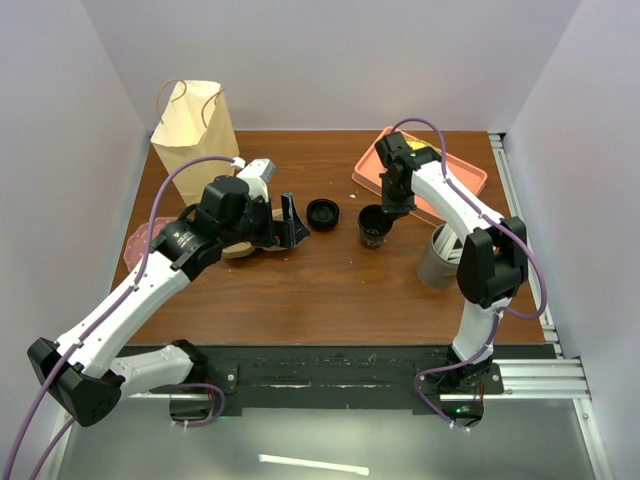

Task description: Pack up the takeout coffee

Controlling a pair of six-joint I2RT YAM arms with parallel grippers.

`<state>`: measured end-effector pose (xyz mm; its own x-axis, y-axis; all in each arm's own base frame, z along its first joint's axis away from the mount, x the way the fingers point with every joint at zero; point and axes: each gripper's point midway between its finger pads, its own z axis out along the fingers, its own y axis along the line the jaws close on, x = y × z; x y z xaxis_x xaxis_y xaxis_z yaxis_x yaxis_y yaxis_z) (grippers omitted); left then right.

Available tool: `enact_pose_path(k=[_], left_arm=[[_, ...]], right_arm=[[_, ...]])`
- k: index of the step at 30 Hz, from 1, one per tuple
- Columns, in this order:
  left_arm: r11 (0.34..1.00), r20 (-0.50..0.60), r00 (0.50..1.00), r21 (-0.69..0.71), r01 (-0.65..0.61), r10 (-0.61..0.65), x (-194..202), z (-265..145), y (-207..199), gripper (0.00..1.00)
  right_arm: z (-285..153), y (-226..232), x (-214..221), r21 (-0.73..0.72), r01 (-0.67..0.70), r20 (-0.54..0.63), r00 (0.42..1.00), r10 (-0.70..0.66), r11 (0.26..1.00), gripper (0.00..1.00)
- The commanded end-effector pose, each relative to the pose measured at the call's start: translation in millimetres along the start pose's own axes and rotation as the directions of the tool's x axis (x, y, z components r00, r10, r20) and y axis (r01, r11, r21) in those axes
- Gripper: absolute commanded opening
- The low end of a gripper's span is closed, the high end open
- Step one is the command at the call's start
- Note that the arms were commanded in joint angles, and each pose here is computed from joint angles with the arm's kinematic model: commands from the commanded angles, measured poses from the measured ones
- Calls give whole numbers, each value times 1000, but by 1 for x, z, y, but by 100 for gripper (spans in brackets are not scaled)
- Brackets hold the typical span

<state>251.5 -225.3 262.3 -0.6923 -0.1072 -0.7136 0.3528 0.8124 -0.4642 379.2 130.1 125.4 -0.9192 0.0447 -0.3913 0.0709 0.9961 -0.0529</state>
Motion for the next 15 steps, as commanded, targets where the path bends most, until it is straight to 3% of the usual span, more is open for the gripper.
enact_pose_path(k=[1,8,15], left_arm=[[1000,42,999,28,-1,0,-13,-2,-9,98],[1000,42,999,26,1,-2,-13,-1,-9,98],[1000,39,999,18,7,-7,-13,1,-7,98]], right_arm=[[-6,-1,-12,-2,-21,39,999,21,1000,9],[-19,2,-20,-29,-23,65,998,25,999,0],[-47,4,-32,-68,-33,118,992,41,997,0]])
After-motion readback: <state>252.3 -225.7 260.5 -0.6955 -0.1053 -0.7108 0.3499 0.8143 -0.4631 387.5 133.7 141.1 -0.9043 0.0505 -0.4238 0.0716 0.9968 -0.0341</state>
